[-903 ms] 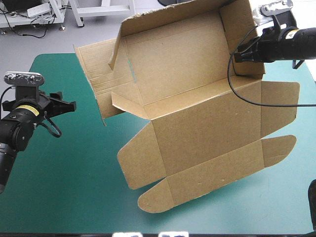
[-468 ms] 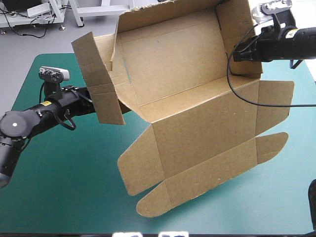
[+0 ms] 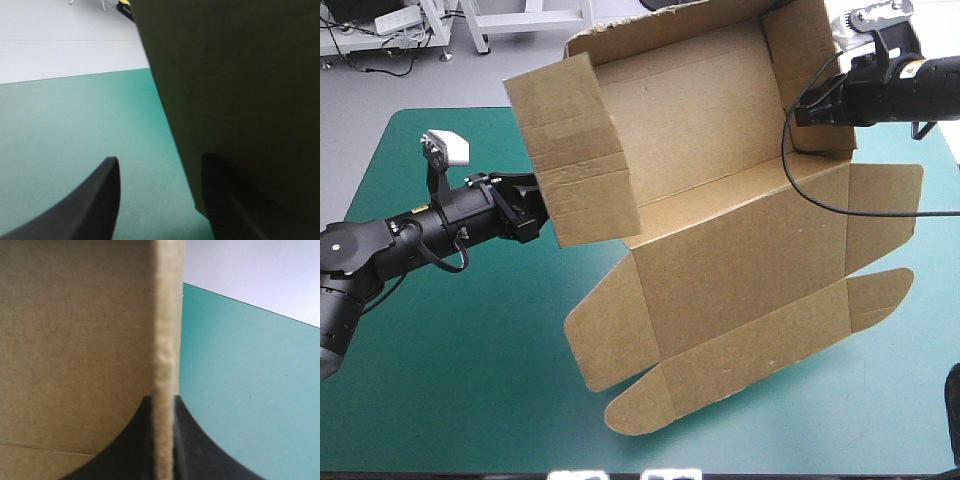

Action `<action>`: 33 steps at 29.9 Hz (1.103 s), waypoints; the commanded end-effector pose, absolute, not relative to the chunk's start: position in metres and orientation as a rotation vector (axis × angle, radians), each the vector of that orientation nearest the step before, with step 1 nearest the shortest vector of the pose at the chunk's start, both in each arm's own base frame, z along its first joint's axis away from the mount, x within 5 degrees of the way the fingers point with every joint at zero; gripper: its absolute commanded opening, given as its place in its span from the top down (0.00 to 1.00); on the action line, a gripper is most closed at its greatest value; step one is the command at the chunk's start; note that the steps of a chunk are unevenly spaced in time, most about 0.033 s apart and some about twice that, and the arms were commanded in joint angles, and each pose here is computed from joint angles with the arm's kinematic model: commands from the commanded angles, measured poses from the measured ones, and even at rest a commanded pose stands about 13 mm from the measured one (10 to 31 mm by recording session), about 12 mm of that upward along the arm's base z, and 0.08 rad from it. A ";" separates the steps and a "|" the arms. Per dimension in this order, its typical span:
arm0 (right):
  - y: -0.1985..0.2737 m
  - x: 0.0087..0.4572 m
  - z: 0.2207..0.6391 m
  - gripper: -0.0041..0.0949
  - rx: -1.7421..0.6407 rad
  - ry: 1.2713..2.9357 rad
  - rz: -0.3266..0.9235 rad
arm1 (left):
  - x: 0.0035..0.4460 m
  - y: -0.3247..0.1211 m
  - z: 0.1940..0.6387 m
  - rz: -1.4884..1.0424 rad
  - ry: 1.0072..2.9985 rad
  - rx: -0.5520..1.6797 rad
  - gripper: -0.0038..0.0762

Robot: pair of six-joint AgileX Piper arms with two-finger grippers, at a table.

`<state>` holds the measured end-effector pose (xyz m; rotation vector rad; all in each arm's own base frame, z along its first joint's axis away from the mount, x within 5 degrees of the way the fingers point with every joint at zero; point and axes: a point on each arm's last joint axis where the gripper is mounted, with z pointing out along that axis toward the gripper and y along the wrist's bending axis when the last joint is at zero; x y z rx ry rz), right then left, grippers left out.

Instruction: Fold the box

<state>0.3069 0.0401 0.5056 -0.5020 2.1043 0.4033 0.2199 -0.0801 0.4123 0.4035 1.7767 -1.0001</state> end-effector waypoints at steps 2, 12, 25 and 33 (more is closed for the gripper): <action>0.040 0.290 0.525 0.98 -0.492 2.028 0.426 | 0.210 -0.083 0.437 -1.131 1.640 0.394 0.44; 0.066 0.303 0.511 0.98 -0.562 2.067 0.402 | 0.206 -0.086 0.443 -1.202 1.575 0.423 0.43; 0.073 0.307 0.510 0.98 -0.543 2.063 0.392 | 0.209 -0.084 0.444 -1.166 1.559 0.391 0.43; 0.087 0.307 0.512 0.98 -0.535 2.028 0.374 | 0.218 -0.077 0.441 -1.049 1.596 0.299 0.43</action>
